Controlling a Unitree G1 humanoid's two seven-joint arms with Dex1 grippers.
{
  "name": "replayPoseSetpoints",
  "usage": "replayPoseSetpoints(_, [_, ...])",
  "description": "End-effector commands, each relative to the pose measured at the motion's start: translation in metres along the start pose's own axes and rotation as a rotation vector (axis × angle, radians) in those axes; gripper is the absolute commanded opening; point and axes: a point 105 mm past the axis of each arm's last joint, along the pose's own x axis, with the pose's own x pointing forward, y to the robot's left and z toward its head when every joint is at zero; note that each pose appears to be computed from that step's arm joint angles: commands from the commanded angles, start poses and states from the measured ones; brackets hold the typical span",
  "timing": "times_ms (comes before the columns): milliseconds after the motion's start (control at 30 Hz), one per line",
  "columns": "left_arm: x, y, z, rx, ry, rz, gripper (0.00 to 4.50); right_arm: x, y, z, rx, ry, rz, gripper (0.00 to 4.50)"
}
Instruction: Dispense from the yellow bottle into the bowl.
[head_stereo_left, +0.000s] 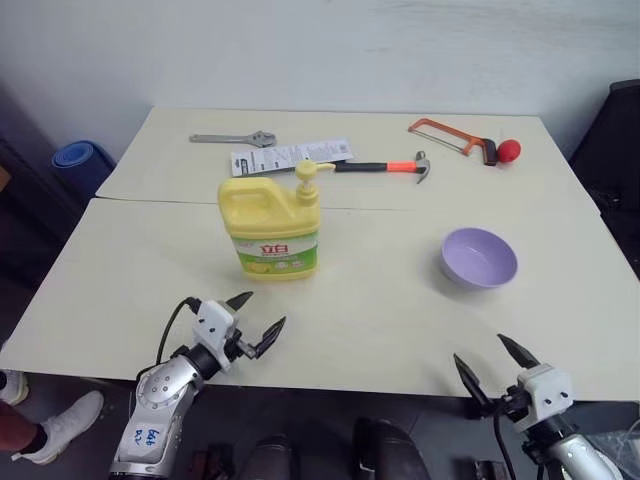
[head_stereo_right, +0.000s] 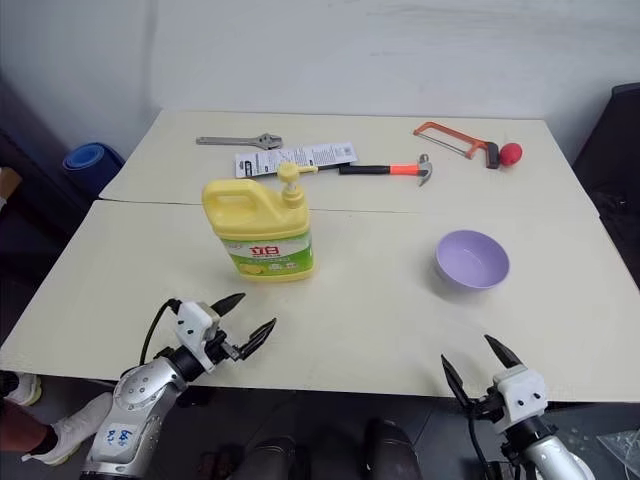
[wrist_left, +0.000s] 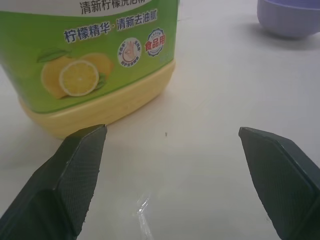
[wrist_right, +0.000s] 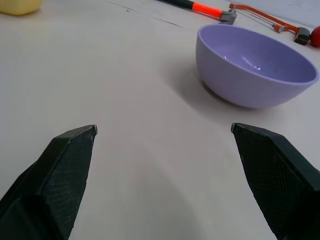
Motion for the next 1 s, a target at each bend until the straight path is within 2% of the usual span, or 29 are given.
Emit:
replayPoseSetpoints(33, [-0.002, 0.002, 0.009, 0.015, -0.014, -0.025, 4.48, 0.001, -0.003, 0.011, -0.015, -0.053, -0.021, 4.50])
replayPoseSetpoints(100, [-0.003, -0.003, 0.014, -0.011, -0.036, -0.074, 4.48, 0.004, -0.006, 0.014, -0.015, -0.069, -0.030, 4.50])
replayPoseSetpoints(167, [-0.012, -0.011, 0.036, -0.098, -0.108, -0.214, 4.48, 0.011, -0.016, 0.028, -0.017, -0.108, -0.026, 4.50])
replayPoseSetpoints(267, [-0.027, -0.019, 0.063, -0.128, -0.105, -0.439, 4.48, 0.028, -0.033, 0.057, -0.022, -0.157, 0.053, 4.50])
replayPoseSetpoints(367, [-0.028, -0.018, 0.086, -0.119, -0.110, -0.528, 4.48, 0.049, -0.042, 0.065, -0.047, -0.113, 0.172, 4.50])
replayPoseSetpoints(533, [-0.014, -0.022, 0.114, -0.091, -0.152, -0.626, 4.48, 0.092, -0.065, 0.063, -0.008, -0.008, 0.227, 4.50])
replayPoseSetpoints(700, [-0.004, -0.029, 0.125, -0.081, -0.192, -0.635, 4.48, 0.122, -0.057, 0.048, -0.011, 0.120, 0.334, 4.50])
replayPoseSetpoints(867, [-0.004, -0.035, 0.124, -0.088, -0.190, -0.631, 4.48, 0.140, -0.065, 0.035, -0.039, 0.214, 0.293, 4.50])
replayPoseSetpoints(967, [-0.007, -0.034, 0.123, -0.088, -0.182, -0.617, 4.50, 0.146, -0.067, 0.034, -0.046, 0.231, 0.276, 3.91])
replayPoseSetpoints(1000, [-0.008, -0.033, 0.123, -0.084, -0.181, -0.610, 4.50, 0.147, -0.066, 0.034, -0.046, 0.235, 0.278, 3.52])
